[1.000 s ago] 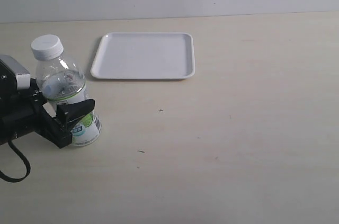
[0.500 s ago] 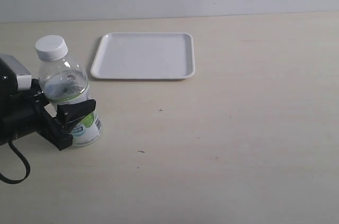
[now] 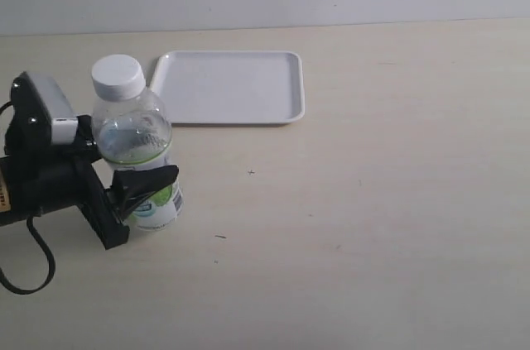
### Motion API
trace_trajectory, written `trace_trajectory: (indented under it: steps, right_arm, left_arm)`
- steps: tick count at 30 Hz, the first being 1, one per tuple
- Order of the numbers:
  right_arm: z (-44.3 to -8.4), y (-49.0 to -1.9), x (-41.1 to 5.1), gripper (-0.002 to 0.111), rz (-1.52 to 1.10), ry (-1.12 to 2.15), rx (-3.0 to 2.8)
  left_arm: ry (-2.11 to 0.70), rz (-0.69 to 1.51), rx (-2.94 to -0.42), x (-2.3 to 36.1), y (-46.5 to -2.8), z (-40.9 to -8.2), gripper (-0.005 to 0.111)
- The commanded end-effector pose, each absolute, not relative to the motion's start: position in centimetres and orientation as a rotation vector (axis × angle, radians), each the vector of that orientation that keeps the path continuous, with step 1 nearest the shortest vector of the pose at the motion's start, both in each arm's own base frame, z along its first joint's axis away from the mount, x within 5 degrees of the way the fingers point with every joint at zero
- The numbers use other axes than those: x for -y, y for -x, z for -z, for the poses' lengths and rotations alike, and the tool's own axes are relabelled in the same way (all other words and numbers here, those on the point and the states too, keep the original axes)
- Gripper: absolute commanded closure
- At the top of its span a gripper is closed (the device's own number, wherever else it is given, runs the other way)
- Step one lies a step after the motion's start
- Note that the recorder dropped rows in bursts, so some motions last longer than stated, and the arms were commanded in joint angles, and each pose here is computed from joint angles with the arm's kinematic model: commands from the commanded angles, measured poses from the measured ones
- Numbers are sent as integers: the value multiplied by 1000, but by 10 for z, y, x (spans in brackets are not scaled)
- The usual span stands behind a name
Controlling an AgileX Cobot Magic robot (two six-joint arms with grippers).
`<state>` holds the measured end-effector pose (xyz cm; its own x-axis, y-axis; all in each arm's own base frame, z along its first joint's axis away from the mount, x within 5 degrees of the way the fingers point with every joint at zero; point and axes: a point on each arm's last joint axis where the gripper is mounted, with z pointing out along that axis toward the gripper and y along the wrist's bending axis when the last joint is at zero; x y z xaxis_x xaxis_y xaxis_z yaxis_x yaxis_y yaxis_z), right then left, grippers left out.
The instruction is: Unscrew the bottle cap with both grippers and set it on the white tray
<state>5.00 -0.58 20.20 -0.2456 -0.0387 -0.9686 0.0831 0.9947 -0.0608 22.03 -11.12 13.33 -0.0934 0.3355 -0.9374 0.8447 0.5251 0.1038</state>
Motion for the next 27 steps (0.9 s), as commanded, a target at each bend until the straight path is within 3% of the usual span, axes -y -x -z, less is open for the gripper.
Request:
trace_trajectory:
  steps: [1,6,11,21,27]
  right_arm:
    - [-201,-50,8,108,175,3,-1804]
    - [-215,-52,10,108,335,129,-1652]
    - [-231,-52,4,108,-99,-204,-1453]
    - [-244,-50,6,108,-290,-352,-1276]
    - [-302,-41,7,108,-399,-388,-1057]
  left_arm:
    - [-1101,581,-1645,131,-221,-138,107]
    - [-1119,568,-1662,133,-222,-138,107]
    - [-1120,566,-1663,133,-222,-137,107]
    - [-1113,576,-1673,133,-222,-137,107]
    - [-1122,578,-1670,134,-222,-137,107]
